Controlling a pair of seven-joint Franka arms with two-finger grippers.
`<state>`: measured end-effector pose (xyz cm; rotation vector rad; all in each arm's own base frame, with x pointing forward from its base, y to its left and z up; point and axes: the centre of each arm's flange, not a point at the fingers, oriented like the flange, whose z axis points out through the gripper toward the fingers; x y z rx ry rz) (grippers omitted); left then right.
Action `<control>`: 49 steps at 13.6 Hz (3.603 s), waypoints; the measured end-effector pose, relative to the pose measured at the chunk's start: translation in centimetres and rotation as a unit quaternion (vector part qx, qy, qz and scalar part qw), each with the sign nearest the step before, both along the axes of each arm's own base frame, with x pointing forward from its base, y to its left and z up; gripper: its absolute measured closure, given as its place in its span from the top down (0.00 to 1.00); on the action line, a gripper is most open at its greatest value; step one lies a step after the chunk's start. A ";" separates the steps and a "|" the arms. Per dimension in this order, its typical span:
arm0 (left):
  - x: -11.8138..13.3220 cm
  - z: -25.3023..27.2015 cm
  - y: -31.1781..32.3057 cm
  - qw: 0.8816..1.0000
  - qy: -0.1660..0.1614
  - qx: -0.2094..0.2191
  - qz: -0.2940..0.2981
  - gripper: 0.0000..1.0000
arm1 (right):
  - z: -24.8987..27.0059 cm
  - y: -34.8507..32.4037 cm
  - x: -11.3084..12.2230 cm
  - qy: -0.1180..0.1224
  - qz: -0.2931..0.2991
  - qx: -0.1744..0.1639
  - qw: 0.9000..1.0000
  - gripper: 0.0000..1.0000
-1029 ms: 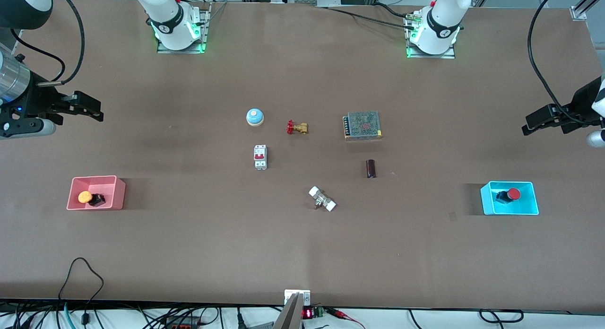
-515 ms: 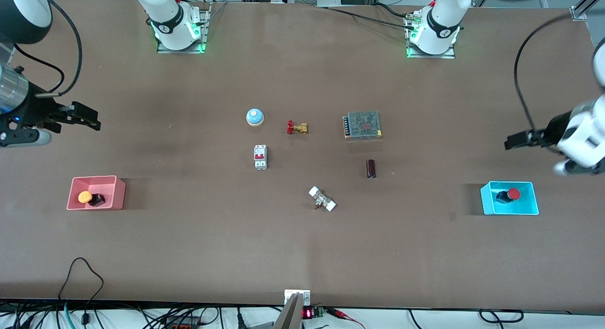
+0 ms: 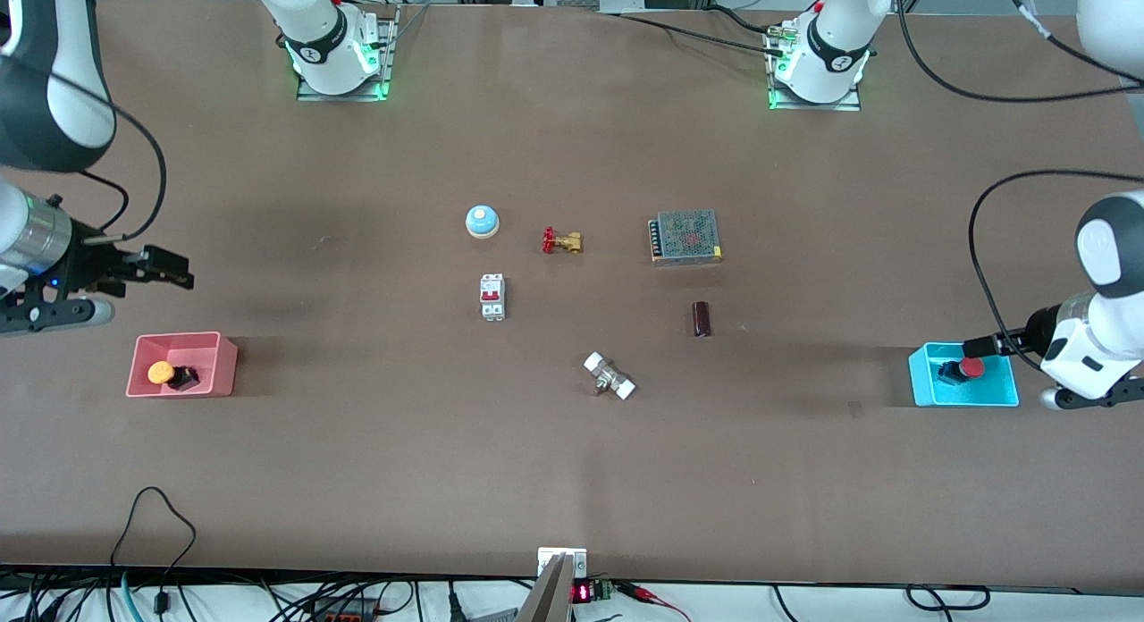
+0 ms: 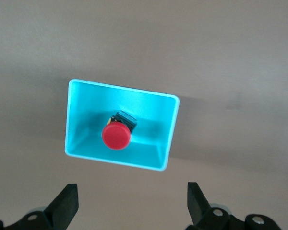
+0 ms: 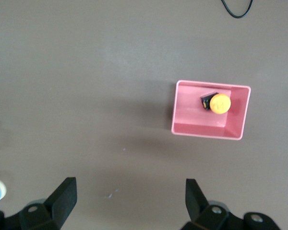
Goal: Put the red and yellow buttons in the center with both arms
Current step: 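Lower the left gripper to the red button while the right gripper reaches the yellow button, then close both grippers on the red and yellow buttons in the trays, then lift the red button with the left gripper while the right gripper lifts yellow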
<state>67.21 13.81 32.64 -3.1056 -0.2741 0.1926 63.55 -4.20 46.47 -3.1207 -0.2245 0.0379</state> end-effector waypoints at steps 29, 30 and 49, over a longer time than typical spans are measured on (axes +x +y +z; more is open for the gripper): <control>0.2 -12.3 3.1 0.997 0.016 -0.017 -0.076 0.64 | -20.1 -11.7 4.7 -0.076 0.117 -0.045 0.989 1.00; 0.2 -12.2 3.1 0.997 0.016 -0.017 -0.077 0.63 | -20.1 -11.8 4.7 -0.076 0.117 -0.045 0.989 1.00; 0.4 -0.4 2.8 0.995 -0.023 -0.006 -0.095 0.44 | -22.6 -12.2 4.3 -0.065 0.105 -0.030 0.992 0.71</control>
